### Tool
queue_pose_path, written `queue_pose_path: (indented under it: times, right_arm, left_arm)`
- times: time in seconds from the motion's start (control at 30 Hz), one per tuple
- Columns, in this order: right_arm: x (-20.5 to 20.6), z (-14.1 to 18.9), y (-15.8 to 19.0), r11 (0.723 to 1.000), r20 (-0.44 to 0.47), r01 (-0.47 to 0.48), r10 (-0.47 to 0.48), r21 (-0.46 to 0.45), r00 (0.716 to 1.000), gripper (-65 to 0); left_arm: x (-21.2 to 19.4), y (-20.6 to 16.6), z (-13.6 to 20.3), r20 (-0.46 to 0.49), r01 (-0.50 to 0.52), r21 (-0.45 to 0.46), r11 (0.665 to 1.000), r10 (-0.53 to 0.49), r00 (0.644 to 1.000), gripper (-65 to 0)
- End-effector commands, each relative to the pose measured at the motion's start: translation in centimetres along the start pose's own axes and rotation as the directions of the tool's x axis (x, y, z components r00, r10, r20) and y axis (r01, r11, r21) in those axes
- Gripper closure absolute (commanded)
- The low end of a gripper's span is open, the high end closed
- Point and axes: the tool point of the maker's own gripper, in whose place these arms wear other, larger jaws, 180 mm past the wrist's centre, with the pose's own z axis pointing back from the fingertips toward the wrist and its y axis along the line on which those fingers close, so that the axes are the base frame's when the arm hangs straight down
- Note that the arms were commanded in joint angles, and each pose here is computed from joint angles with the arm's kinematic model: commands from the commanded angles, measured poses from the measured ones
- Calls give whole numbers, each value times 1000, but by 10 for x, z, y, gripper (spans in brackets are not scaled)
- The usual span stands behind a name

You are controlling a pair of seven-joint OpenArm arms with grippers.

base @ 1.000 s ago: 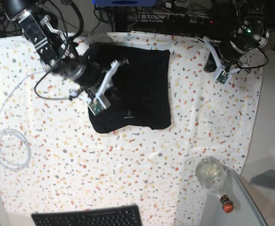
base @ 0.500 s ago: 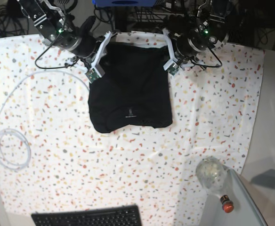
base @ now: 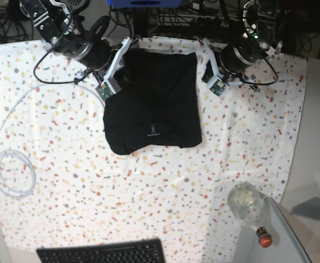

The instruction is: Layout the t-shirt on the table in an organized manner, then fold the t-shirt properly

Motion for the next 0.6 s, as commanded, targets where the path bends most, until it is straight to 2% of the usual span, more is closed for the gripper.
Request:
queue_pose_path:
  times: [0.0,0.1,0.17,0.23,0.33,0.43,0.57]
  right_arm:
    - [6,10,-13,999,28,-3,4,-36,1000,0]
    - [2,35,-42,992,33,22,-18,-127,999,0]
    - [-5,62,-53,985,25,20,-16,-174,1000,0]
    - [-16,96,-57,978,-6,8,-10,-210,1000,0]
    - [-61,140,-65,959,-116,31,-67,-283,991,0]
    - [-113,167,-52,948,-234,84,-161,-308,959,0]
    - [-158,182,-36,940,-331,131,-239,-316,913,0]
  left_arm:
    - [8,10,10,32,5,33,999,-6,999,0]
    - [-10,23,28,-7,5,89,996,-4,1000,0]
    - [-31,22,44,-60,34,87,996,-29,998,0]
    - [-53,5,65,-115,63,49,997,-57,992,0]
    - [-98,-31,94,-228,46,-37,998,-53,972,0]
    - [-135,-64,116,-324,-9,-104,995,-25,946,0]
    - [-163,-95,129,-400,-84,-150,985,17,916,0]
